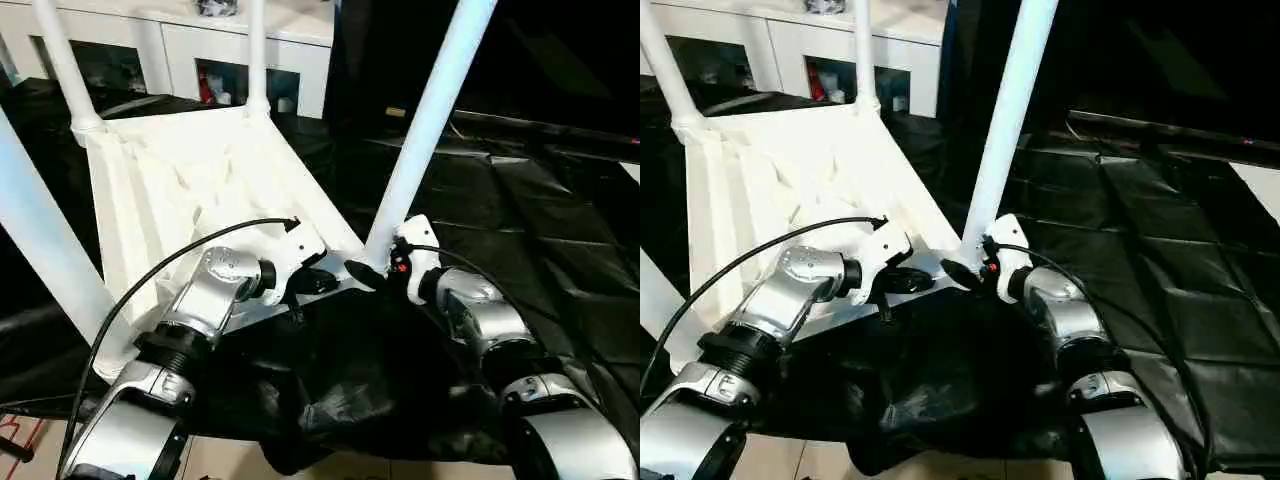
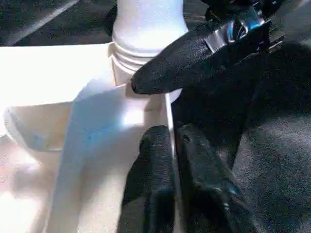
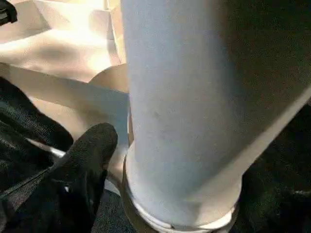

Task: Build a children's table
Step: Rotate leg to tighten

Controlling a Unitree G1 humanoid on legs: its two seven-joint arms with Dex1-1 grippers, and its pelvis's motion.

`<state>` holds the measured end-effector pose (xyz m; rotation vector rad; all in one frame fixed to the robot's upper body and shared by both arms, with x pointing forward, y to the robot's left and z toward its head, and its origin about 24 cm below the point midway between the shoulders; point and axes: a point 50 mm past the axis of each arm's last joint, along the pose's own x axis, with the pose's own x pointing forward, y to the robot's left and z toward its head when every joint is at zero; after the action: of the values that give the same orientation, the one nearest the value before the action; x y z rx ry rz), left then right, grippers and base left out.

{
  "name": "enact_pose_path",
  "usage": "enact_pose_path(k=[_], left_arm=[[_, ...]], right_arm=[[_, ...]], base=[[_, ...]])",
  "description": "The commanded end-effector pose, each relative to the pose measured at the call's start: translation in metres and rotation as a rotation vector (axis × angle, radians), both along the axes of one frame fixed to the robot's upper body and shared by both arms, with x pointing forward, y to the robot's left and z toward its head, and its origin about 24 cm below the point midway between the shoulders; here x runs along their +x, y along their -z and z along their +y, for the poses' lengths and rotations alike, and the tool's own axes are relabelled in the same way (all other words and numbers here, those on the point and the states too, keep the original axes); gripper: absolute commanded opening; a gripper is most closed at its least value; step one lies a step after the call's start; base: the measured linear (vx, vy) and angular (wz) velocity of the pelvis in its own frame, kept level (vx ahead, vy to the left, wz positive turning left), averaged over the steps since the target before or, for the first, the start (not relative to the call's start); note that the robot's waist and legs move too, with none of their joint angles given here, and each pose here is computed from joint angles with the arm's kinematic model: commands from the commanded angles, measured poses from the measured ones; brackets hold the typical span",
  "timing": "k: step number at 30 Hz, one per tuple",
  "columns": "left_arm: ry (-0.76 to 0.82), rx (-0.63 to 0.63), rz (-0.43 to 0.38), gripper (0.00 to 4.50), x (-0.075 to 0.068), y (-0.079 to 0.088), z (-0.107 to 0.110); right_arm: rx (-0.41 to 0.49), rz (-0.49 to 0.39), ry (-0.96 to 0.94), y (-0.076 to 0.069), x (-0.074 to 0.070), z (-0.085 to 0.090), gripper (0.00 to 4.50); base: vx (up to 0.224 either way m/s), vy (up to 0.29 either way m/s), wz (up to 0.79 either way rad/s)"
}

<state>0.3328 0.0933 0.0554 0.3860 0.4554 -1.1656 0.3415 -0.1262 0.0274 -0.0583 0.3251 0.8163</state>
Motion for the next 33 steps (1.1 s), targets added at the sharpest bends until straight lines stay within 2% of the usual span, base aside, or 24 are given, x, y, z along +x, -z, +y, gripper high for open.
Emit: enact_pose_path(k=[1, 11, 12, 16, 18, 20, 24, 26, 28, 29, 33], left_arm=[[0.031, 0.047, 0.021, 0.80, -0.004, 0.008, -0.009], [-0.016, 0.134, 0.083, 0.90, -0.004, 0.013, 0.007], [-0.028, 0.141, 0.090, 0.63, -0.003, 0.013, 0.009], [-0.068, 0.165, 0.105, 0.49, -0.003, 0.012, 0.015], [-0.076, 0.159, 0.118, 0.17, -0.004, 0.011, 0.019], [-0.065, 0.145, 0.125, 0.12, -0.005, 0.011, 0.020], [0.053, 0.083, 0.108, 0.06, -0.014, 0.009, 0.016], [0.139, 0.045, 0.106, 0.00, -0.021, 0.010, 0.014], [0.269, -0.013, 0.091, 0.00, -0.032, 0.010, 0.011], [0.284, -0.016, 0.094, 0.00, -0.033, 0.010, 0.011], [0.325, 0.011, 0.110, 0.00, -0.037, 0.012, 0.015]], right_arm=[[-0.019, 0.008, -0.066, 0.001, -0.003, 0.007, 3.86], [-0.004, 0.011, -0.083, 0.001, -0.005, 0.007, 3.86], [-0.005, 0.011, -0.085, 0.002, -0.005, 0.007, 3.86], [-0.006, 0.013, -0.088, 0.002, -0.006, 0.005, 3.86], [-0.009, 0.013, -0.091, 0.002, -0.006, 0.004, 3.86], [-0.009, 0.013, -0.097, 0.002, -0.006, 0.004, 3.86], [-0.011, 0.002, -0.115, 0.000, -0.006, 0.002, 3.86], [0.026, 0.030, -0.163, -0.002, -0.008, 0.001, 4.14], [0.059, 0.051, -0.235, -0.005, -0.012, 0.001, 4.14], [0.054, 0.050, -0.253, -0.006, -0.013, 0.001, 4.32], [-0.015, 0.034, -0.385, -0.006, -0.023, 0.000, 4.42]], base=[[0.000, 0.000, 0.00], [0.000, 0.000, 0.00], [0.000, 0.000, 0.00], [0.000, 0.000, 0.00], [0.000, 0.000, 0.00], [0.000, 0.000, 0.00], [0.000, 0.000, 0.00], [0.000, 0.000, 0.00], [0.000, 0.000, 0.00], [0.000, 0.000, 0.00], [0.000, 0.000, 0.00]])
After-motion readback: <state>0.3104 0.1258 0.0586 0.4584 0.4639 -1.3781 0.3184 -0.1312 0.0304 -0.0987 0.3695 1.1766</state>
